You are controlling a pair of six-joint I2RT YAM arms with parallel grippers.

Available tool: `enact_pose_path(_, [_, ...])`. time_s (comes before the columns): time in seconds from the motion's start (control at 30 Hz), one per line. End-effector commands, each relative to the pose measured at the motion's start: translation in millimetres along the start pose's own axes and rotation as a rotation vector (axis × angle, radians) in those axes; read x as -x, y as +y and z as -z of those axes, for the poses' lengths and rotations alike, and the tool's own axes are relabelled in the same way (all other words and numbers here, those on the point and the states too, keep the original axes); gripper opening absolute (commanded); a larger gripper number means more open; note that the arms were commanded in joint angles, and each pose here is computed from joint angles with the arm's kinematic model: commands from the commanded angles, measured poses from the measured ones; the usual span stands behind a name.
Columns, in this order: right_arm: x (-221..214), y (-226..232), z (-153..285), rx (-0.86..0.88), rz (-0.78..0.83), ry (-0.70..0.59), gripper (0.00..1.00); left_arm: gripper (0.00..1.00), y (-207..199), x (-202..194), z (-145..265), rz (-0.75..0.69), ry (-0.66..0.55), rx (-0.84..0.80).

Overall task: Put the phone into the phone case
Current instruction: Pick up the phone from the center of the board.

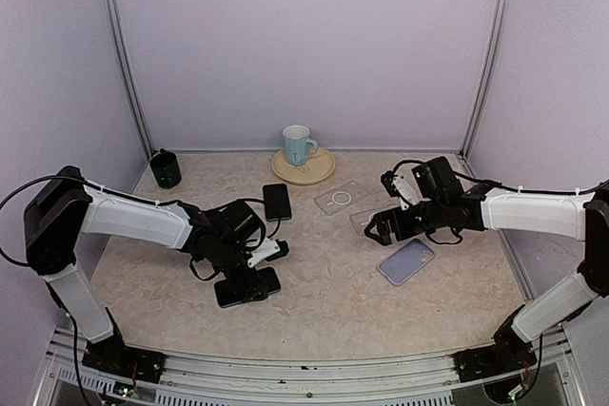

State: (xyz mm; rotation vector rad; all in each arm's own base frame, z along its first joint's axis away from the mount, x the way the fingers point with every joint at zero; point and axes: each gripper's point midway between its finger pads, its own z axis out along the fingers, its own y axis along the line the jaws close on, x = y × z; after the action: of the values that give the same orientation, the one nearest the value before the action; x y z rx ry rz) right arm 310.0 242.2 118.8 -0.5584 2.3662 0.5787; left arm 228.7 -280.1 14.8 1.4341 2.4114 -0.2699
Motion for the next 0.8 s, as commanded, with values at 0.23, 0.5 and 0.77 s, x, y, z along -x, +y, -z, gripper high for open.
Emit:
enact_pose_path(0.23, [2.5,10.8,2.0,0.025,0.011,-0.022,0.99,0.83,1.3,0.9,-0.9,0.061,-0.007,-0.098])
enact_pose_path(0.5, [1.0,11.0,0.7,0.024,0.013,-0.018,1.0,0.76,-3.5,-6.1,-9.1,0.058,0.035,-0.1])
enact_pose_path(0.77, [0.2,10.7,-0.4,0.022,0.015,-0.015,0.99,0.82,-1.1,-8.7,-8.4,0.042,0.045,-0.053])
